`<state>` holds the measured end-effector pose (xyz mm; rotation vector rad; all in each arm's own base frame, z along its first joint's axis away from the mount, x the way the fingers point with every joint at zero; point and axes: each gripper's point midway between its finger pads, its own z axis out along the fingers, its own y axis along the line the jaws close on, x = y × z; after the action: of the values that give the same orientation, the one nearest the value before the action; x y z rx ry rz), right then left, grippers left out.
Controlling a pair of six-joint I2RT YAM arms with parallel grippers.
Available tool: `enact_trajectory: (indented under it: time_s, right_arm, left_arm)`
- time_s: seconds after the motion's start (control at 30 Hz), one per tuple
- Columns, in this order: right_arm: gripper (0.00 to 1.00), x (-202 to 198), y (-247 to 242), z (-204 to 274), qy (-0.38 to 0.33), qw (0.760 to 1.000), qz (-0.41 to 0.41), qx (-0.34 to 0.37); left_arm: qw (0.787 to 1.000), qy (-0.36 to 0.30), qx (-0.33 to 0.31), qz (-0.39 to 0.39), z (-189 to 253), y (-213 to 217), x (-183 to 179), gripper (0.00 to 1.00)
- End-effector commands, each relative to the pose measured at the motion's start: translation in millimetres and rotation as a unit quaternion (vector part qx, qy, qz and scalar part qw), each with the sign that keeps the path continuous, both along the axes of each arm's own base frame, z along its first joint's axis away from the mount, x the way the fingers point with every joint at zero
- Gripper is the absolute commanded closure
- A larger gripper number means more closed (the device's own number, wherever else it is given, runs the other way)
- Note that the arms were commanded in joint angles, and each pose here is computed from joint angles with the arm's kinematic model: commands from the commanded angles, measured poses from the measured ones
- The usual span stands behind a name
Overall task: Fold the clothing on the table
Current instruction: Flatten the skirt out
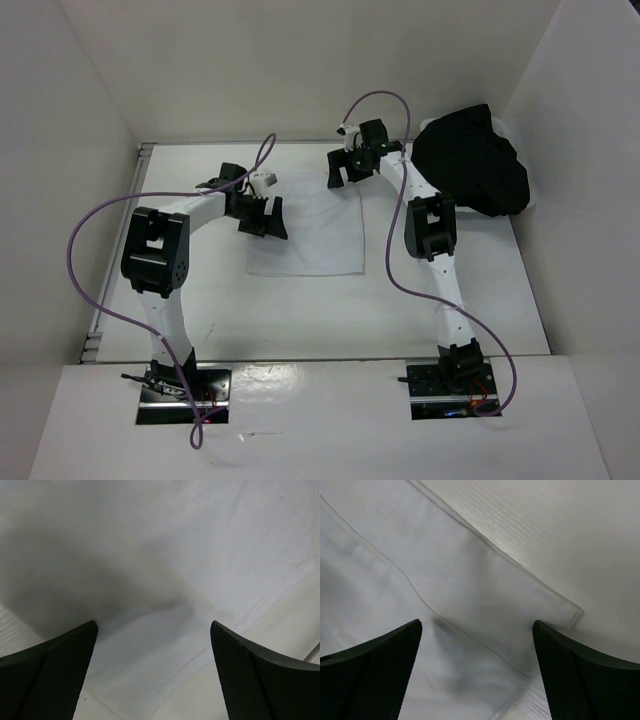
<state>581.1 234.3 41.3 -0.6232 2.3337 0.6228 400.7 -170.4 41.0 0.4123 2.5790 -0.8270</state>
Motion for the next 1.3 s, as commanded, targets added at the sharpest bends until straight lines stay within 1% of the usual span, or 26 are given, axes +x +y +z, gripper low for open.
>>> enact_trajectory:
  time_s: [0.0,0.07,0.23,0.53,0.8,1.0,1.13,1.23,1.27]
  right_arm:
    - [0.05,1.4,4.0,-1.3,0.004,1.000,0.004,0.010]
    - [0.05,5.7,0.4,0.5,-0.003,1.000,-0.005,0.001]
    - [0.05,6.7,-7.7,-14.3,0.003,1.000,-0.017,-0.022]
    - [0.05,15.5,-28.4,-16.8,-0.004,0.998,-0.041,-0.043]
    - [0.05,23.4,-62.9,-25.8,-0.004,0.995,-0.071,-0.070]
    - [0.05,28.8,-78.1,-23.2,-0.009,0.993,-0.088,-0.076]
    - [0.05,29.4,-74.7,-10.4,-0.019,0.994,-0.078,-0.068]
    - [0.05,27.3,-67.2,17.0,-0.032,0.996,-0.065,-0.047]
    - [0.05,26.2,-65.5,36.6,-0.041,0.996,-0.065,-0.038]
  left_arm:
    - [0.998,0.064,0.005,-0.012,-21.8,-2.1,-26.6,0.00]
    - [0.998,0.064,0.006,-0.017,-21.8,-5.5,-28.2,0.00]
    - [0.998,0.061,0.007,-0.020,-22.0,-5.2,-28.1,0.00]
    - [0.998,0.066,0.003,-0.023,-24.5,-6.5,-29.6,0.00]
    - [0.998,0.064,-0.001,-0.028,-22.7,-7.0,-32.2,0.00]
    - [0.997,0.069,0.000,-0.028,-25.1,-6.4,-35.2,0.00]
    - [0.997,0.070,-0.005,-0.030,-24.0,-7.9,-35.8,0.00]
    - [0.997,0.060,-0.015,-0.038,-11.8,-12.3,-28.9,0.00]
    - [0.998,0.050,-0.017,-0.038,-1.8,-14.0,-20.5,0.00]
